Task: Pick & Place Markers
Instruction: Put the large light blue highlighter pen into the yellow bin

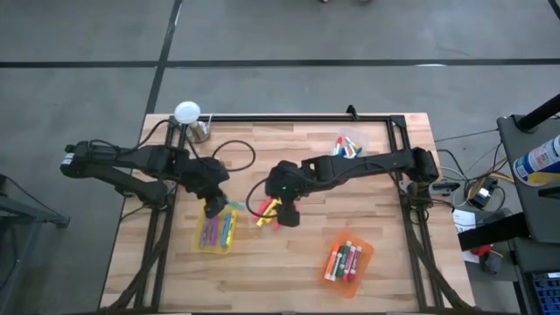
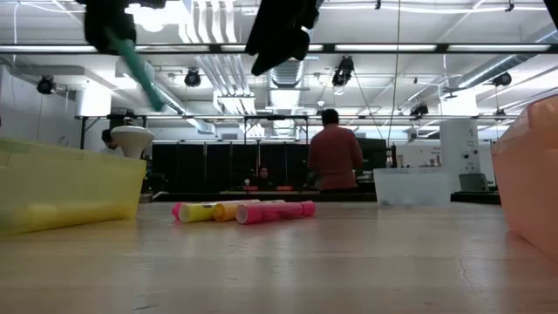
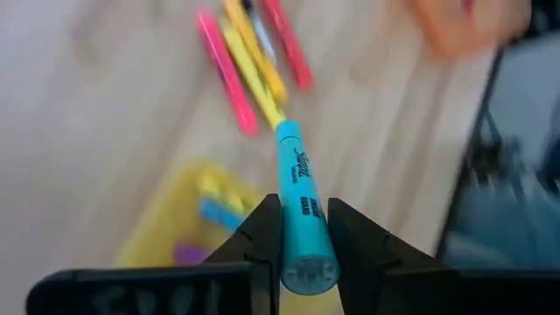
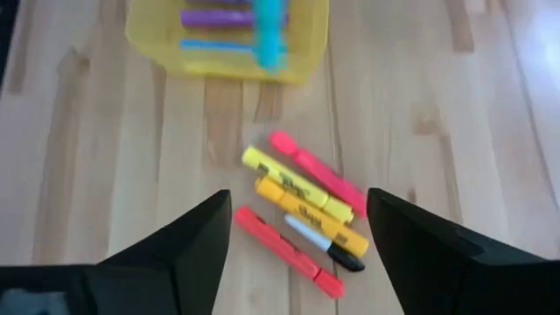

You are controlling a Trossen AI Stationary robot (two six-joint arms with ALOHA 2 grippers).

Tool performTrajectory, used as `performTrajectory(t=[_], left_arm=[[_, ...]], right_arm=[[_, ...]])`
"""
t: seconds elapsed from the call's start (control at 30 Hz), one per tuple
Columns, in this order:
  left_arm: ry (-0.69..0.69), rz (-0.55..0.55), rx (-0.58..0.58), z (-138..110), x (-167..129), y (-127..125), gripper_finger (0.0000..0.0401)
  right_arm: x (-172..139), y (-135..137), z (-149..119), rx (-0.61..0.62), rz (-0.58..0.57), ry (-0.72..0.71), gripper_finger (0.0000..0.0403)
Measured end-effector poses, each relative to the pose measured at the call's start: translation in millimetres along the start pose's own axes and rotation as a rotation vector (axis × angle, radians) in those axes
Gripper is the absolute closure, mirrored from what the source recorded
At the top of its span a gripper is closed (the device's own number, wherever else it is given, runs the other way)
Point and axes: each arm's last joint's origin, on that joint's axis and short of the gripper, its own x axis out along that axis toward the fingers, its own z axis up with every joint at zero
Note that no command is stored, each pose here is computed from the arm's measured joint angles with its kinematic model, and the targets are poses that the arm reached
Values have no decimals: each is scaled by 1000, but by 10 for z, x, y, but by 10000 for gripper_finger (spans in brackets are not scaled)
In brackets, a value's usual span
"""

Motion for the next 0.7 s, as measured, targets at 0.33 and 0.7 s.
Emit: performTrajectory(t=[0.33,0.7], left_arm=[[441,-12,-16,-259,220,129,335],[704,27,-20,-391,909,284,301]], right_arm=[[108,-8,-107,-5,-6,49,144],[110,-7,-106,0,-6,47,153]])
